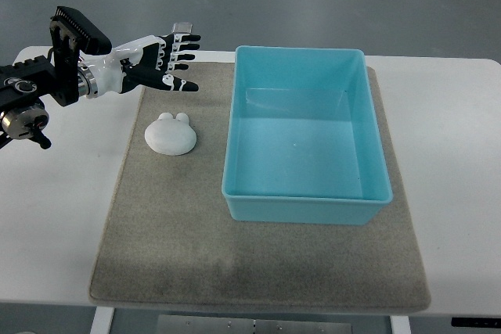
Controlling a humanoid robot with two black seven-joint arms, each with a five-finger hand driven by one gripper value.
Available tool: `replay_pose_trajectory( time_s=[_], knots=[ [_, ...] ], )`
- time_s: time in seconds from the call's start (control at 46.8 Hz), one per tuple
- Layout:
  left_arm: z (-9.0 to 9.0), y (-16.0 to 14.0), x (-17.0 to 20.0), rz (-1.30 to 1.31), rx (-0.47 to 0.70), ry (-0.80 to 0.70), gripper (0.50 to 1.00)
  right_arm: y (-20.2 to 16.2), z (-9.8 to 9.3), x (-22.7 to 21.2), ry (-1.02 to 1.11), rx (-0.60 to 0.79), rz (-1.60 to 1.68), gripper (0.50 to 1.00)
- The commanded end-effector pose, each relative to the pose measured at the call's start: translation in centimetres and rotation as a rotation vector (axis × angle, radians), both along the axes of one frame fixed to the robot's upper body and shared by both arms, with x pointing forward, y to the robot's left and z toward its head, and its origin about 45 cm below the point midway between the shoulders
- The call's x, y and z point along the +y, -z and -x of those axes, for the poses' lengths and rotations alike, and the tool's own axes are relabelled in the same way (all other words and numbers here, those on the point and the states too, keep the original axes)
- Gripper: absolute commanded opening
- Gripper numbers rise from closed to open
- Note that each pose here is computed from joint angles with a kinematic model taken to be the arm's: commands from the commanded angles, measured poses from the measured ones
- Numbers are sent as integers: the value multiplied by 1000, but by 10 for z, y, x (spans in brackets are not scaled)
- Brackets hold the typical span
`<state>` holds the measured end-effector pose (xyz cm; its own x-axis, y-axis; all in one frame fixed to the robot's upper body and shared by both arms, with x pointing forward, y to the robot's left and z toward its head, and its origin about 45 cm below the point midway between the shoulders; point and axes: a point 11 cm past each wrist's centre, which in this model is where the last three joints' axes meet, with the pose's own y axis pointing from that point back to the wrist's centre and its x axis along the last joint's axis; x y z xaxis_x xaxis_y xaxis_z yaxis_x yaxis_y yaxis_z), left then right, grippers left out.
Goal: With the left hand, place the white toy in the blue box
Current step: 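Swing the left hand over the white rabbit toy and lower it, then close the left hand fingers around the white rabbit toy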
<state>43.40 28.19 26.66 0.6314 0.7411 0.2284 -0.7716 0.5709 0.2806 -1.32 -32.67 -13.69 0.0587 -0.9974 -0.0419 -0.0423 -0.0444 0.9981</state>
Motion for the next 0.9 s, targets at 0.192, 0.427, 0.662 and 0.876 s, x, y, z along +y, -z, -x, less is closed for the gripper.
replay_pose_trajectory(
  time_s=[0.192, 0.427, 0.662, 0.876],
  knots=[
    [6, 2, 15, -268, -89, 90, 992, 0, 1, 0, 0, 1, 0, 936],
    [13, 2, 10, -441, -152, 205, 992, 0, 0, 0, 0, 0, 0, 936],
    [16, 1, 7, -577, -206, 289, 992, 0, 0, 0, 0, 0, 0, 936],
    [17, 3, 8, -655, -235, 325, 992, 0, 0, 0, 0, 0, 0, 936]
  ],
)
